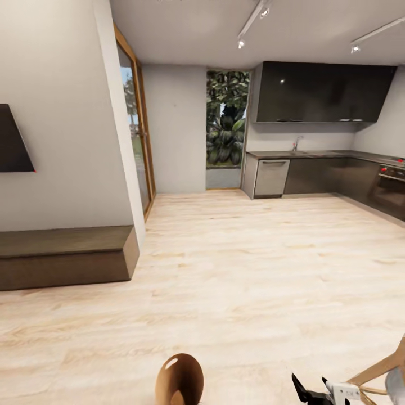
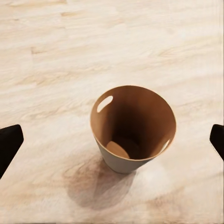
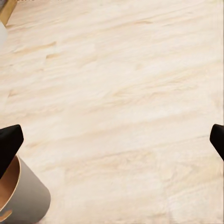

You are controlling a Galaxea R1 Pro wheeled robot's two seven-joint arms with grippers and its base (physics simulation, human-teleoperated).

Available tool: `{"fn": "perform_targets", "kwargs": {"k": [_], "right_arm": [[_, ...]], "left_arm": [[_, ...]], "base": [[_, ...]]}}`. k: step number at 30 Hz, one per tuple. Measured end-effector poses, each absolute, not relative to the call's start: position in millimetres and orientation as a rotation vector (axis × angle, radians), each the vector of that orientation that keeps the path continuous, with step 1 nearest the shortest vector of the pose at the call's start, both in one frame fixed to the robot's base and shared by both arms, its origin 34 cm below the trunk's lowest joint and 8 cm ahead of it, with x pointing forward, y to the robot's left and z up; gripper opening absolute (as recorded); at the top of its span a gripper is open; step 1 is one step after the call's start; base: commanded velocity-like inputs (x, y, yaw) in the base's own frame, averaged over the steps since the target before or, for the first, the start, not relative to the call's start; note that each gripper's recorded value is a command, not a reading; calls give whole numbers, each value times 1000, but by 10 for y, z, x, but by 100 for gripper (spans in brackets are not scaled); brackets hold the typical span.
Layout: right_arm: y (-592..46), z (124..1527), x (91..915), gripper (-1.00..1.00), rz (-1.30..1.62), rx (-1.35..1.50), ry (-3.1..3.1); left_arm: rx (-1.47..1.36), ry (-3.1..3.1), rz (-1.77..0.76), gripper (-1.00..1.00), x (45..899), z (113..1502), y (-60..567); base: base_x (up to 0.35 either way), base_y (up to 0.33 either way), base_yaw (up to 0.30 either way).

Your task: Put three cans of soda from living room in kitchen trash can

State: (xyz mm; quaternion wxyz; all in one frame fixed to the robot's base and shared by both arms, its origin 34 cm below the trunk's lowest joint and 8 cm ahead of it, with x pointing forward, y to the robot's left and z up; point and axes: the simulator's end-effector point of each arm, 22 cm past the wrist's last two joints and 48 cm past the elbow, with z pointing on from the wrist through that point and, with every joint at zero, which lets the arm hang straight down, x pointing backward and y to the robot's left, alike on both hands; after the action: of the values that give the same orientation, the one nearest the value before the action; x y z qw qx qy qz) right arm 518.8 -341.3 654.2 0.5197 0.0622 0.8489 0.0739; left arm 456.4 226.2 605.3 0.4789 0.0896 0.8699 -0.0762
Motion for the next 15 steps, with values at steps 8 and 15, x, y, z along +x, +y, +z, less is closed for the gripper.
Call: {"fn": "perform_targets", "kwargs": {"k": [8,15], "right_arm": [[-3405,6536,5186,100,178,150,2036],[-3374,6508,5179,100,183,144,2044]], "left_arm": [[223,2125,-195,100,4557,6049,2245],[223,2131,-197,100,4575,6034,2243]], "base": [[-120,7,-117],[-6,218,-7]]}}
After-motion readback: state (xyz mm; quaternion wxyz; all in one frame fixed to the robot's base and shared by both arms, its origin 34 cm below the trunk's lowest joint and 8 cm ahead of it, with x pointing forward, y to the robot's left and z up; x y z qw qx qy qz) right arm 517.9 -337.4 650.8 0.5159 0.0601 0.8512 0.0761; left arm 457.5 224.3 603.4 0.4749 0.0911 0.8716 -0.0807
